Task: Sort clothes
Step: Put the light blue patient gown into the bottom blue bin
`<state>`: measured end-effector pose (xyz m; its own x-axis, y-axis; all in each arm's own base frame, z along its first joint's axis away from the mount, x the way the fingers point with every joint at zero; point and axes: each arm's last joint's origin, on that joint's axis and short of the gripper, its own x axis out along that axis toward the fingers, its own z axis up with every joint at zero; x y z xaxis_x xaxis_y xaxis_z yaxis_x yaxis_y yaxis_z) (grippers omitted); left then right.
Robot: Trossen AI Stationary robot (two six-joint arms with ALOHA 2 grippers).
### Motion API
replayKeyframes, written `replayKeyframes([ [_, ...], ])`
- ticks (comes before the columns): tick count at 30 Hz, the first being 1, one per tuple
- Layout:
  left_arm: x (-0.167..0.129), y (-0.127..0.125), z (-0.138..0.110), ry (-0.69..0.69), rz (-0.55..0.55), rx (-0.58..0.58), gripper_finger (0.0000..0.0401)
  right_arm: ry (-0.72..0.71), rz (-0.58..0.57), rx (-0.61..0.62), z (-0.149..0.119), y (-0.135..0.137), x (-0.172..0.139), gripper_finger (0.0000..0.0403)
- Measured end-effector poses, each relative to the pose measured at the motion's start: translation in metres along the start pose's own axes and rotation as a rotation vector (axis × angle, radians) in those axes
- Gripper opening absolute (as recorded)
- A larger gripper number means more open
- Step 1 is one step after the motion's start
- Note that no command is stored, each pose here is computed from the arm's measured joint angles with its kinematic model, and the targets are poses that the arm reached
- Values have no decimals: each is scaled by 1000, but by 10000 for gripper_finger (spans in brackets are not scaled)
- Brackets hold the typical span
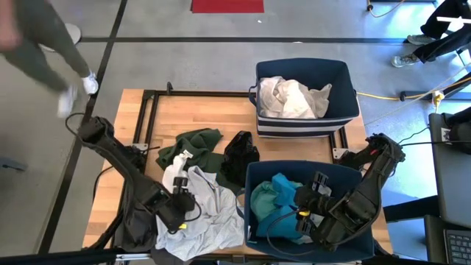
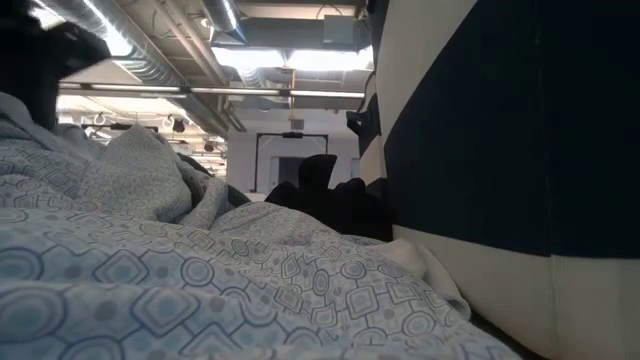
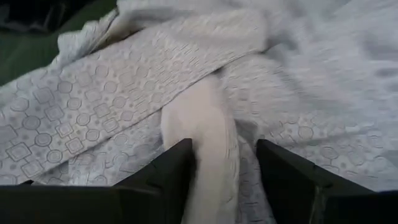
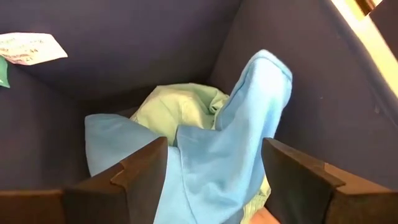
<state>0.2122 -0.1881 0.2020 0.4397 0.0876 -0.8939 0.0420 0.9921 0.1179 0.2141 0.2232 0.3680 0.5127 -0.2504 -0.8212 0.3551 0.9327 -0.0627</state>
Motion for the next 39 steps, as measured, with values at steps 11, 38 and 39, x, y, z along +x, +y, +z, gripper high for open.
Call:
replayKeyframes([
  [11, 60, 4, 2, 145, 121, 55, 171, -16, -10, -3, 0, 1, 1, 261],
  [38, -23, 22, 31, -192, -74, 42, 5, 15, 24, -19, 0, 3, 1, 261],
  [39, -29, 24, 31, -216, -68, 41, 5, 15, 24, -20, 0, 3, 1, 261],
])
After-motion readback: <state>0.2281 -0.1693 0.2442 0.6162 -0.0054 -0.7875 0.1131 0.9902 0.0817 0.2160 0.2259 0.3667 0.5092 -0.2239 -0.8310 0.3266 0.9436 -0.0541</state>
